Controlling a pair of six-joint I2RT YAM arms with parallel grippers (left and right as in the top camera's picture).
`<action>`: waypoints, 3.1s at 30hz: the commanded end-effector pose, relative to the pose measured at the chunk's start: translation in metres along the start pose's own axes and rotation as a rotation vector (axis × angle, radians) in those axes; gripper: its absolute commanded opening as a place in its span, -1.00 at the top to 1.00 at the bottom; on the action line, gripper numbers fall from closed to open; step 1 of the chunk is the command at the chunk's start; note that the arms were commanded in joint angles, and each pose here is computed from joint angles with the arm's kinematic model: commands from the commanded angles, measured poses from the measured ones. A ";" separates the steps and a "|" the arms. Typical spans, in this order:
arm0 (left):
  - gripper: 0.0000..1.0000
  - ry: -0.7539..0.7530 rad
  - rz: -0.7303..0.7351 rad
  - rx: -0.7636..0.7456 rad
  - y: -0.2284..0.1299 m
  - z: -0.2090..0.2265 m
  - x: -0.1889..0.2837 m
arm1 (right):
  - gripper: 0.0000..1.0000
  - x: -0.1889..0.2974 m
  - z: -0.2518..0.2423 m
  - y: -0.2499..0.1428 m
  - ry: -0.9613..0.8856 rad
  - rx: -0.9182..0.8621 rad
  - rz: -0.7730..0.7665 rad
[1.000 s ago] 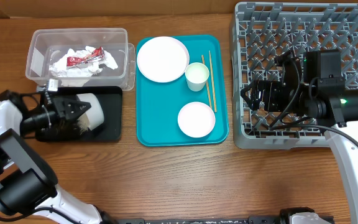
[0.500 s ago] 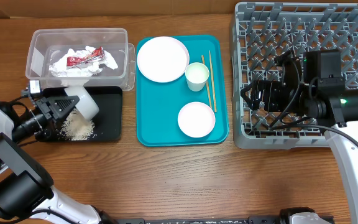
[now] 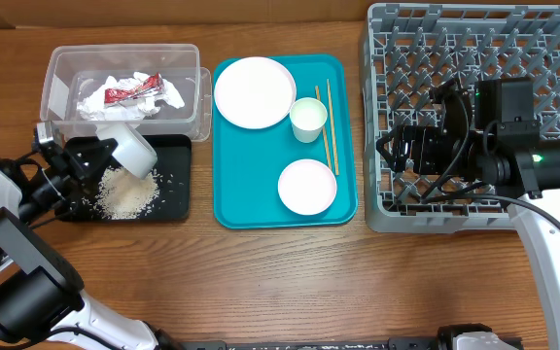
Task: Sort waste into correct bins and load items into the dishwasher
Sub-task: 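Carry the rice bowl over the black tray and tip the rice out, then return the empty bowl to the teal tray with the left gripper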
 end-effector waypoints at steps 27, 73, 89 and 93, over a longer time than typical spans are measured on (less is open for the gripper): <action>0.92 0.117 0.351 -0.150 -0.036 -0.085 -0.091 | -1.00 0.004 0.005 0.005 0.009 0.013 -0.025; -0.31 1.053 0.762 -0.750 -0.165 -0.048 -0.289 | -1.00 0.003 0.004 0.004 0.005 0.008 -0.014; -0.67 0.943 0.718 -0.908 -0.150 -0.072 -0.310 | -1.00 0.003 0.005 0.006 0.008 0.012 -0.022; -0.75 0.897 0.613 -0.943 -0.135 -0.068 -0.330 | -1.00 0.003 0.005 0.006 0.008 0.012 -0.022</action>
Point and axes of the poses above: each gripper's point midway between its finger pads, its own x axis back along the fingers, its own z axis along the line the jaws close on, y = z × x, the point moved 7 cm from there along x, back along the fingers, and after that the axes turned 10 degrees about -x, right-handed, at the moved point
